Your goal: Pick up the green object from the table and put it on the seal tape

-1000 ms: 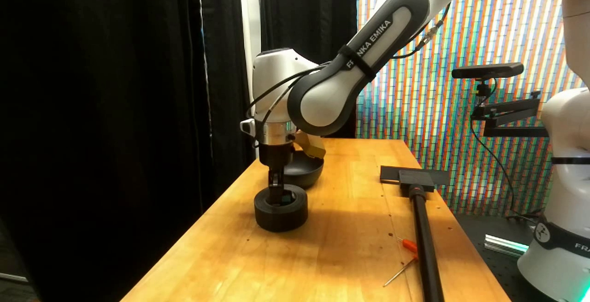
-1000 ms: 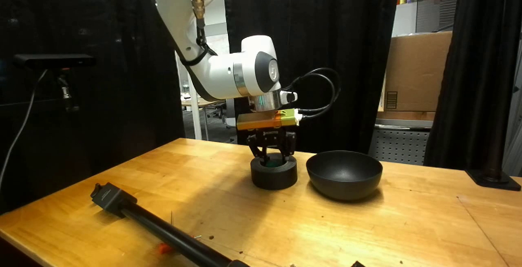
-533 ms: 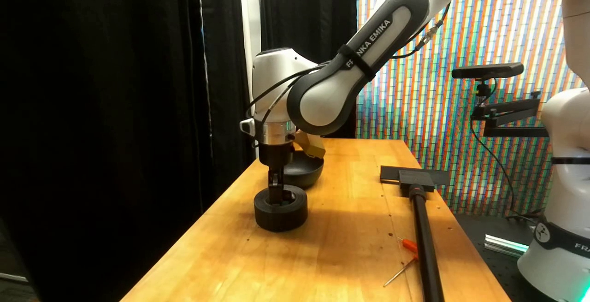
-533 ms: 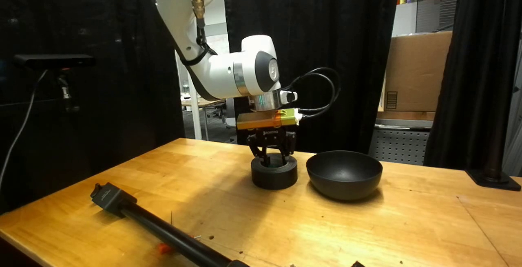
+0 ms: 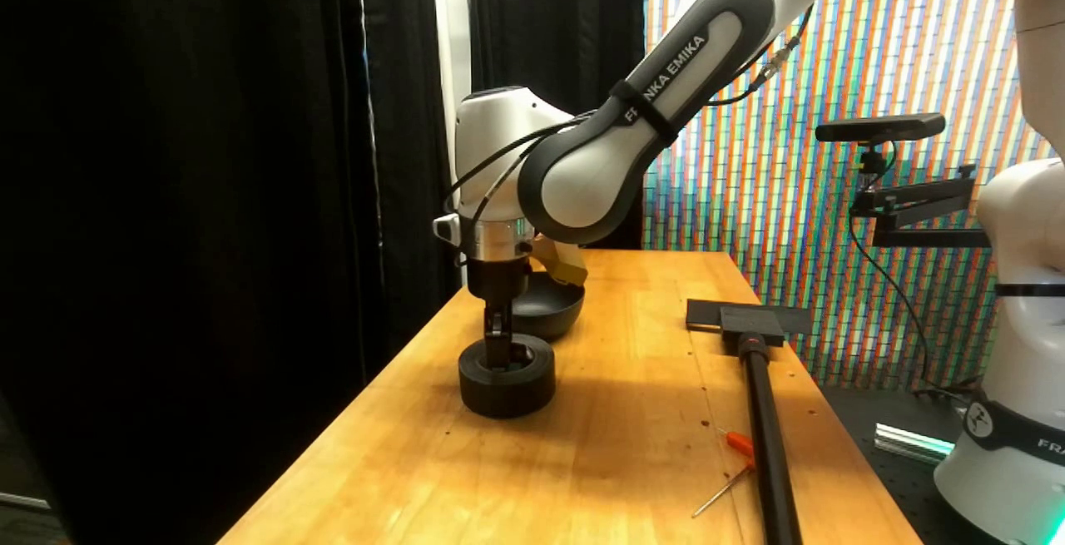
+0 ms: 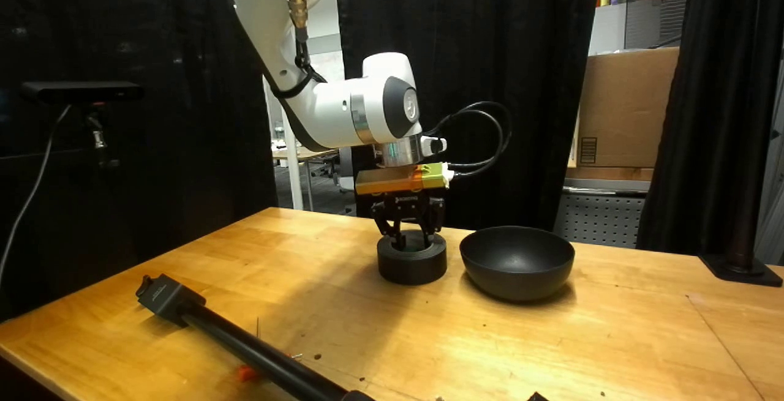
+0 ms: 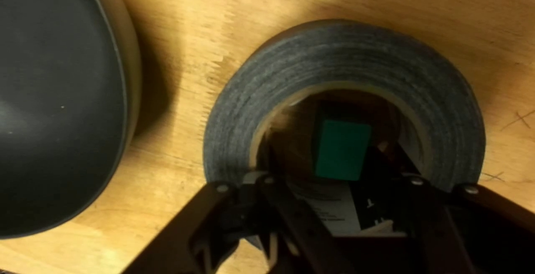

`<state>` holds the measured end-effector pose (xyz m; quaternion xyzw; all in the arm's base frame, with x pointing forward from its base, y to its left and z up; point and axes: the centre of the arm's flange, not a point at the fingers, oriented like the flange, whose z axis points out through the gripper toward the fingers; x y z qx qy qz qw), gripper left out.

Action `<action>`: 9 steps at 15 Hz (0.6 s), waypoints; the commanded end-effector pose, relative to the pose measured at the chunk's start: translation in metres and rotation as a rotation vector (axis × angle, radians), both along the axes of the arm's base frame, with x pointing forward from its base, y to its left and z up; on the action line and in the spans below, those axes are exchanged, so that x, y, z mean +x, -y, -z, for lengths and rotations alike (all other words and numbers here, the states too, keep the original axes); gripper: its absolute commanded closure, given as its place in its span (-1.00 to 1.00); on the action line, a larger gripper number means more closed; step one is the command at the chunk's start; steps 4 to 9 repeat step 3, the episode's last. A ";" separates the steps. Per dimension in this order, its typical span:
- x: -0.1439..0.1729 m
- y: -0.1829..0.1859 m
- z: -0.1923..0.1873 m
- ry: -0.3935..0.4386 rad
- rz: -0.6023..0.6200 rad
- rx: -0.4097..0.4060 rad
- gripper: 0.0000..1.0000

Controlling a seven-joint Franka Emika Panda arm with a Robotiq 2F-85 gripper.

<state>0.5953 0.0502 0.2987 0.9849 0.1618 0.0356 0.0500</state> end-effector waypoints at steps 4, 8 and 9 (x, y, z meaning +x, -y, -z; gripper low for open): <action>0.000 0.000 0.000 0.000 0.000 0.000 -0.07; 0.000 0.000 0.000 0.000 0.000 0.000 -0.07; 0.000 0.000 0.000 0.000 0.000 0.000 -0.07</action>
